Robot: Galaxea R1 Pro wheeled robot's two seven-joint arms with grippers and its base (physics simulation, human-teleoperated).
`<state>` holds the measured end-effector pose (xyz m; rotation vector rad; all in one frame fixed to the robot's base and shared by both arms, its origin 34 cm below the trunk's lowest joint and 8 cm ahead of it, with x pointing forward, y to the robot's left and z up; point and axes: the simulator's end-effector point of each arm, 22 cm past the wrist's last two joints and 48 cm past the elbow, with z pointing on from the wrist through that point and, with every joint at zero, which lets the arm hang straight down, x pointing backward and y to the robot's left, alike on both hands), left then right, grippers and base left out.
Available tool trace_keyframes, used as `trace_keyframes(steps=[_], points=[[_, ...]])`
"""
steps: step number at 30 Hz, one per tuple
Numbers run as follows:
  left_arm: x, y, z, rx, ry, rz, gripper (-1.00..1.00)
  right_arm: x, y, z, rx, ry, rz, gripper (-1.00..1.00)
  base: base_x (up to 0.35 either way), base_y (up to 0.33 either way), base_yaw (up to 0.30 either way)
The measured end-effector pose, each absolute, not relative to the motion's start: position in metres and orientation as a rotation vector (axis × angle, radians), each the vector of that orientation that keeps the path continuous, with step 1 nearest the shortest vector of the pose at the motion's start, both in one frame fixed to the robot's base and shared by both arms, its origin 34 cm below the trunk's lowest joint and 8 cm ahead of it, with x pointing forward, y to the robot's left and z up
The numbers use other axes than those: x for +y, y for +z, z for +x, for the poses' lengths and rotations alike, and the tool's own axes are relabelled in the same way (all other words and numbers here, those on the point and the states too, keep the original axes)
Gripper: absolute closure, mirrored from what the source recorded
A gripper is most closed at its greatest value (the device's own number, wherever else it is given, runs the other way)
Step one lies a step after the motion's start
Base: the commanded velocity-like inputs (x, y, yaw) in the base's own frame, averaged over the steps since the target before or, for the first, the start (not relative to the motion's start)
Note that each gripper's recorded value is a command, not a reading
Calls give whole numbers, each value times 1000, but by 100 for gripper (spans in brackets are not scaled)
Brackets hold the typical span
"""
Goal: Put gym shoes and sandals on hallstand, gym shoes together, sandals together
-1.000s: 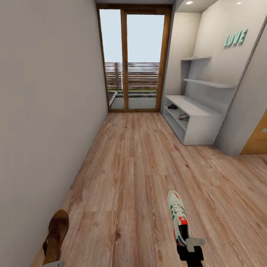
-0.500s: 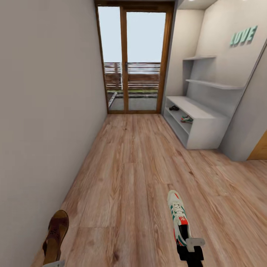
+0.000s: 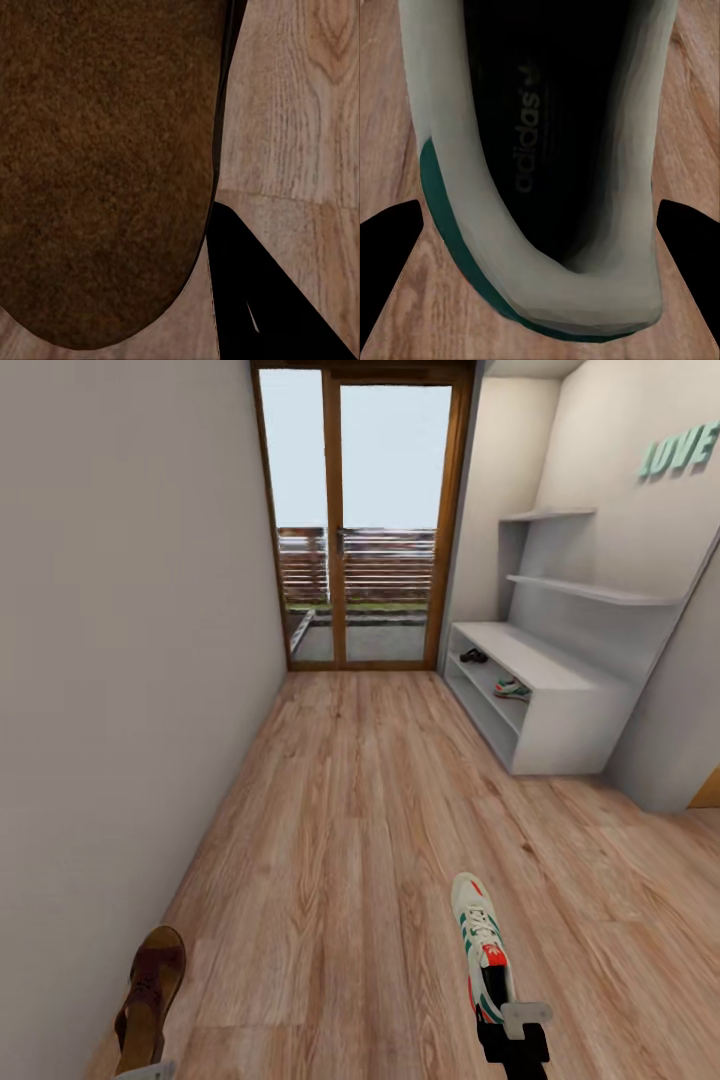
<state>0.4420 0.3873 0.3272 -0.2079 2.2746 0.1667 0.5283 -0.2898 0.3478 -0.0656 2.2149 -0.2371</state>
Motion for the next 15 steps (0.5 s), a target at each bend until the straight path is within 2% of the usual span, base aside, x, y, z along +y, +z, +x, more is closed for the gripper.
trace_keyframes(steps=[15], points=[[387,327,442,2275,167,-208,100,-290,348,528,2215,-238,-68,100,338,0,0]])
